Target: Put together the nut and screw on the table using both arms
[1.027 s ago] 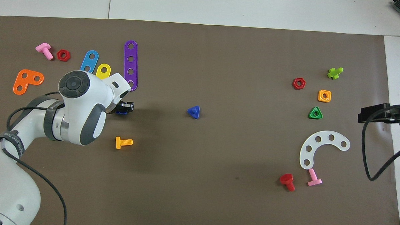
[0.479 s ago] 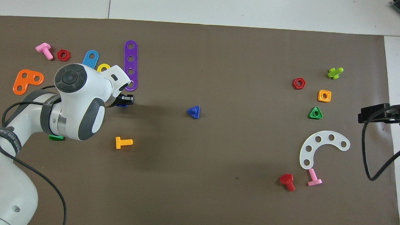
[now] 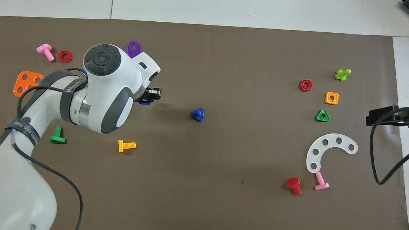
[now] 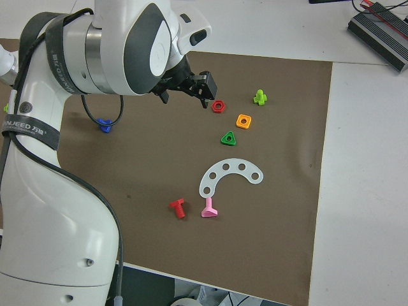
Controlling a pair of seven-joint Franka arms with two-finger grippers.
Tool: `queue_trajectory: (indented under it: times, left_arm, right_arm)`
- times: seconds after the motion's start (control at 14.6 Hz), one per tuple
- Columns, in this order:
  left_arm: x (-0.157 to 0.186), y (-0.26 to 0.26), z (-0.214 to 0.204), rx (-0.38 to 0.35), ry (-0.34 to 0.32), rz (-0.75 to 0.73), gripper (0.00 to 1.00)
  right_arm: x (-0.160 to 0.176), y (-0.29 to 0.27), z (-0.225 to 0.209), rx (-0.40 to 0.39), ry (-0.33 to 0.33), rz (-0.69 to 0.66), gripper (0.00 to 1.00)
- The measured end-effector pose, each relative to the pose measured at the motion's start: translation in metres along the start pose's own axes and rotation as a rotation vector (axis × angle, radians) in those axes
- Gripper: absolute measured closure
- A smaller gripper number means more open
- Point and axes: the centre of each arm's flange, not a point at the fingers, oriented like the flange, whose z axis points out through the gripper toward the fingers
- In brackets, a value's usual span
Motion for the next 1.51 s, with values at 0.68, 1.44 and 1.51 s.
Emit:
queue_trajectory:
  times: [0.68, 1.44, 1.51]
  left_arm:
    - [-0.019, 0.108, 0.001, -0.016, 0.008, -0.008, 0.52]
    - [-0.029, 0.150, 0.015, -0.021, 0.004, 0.024, 0.52]
    - [-0.030, 0.151, 0.014, -0.024, 0.007, 0.025, 0.52]
  right_arm:
    - [0.000, 0.000, 0.000, 0.000, 0.000, 0.000, 0.00]
    - [0.000, 0.000, 0.000, 0.000, 0.000, 0.000, 0.00]
    - [0.000, 0.000, 0.000, 0.000, 0.000, 0.000, 0.00]
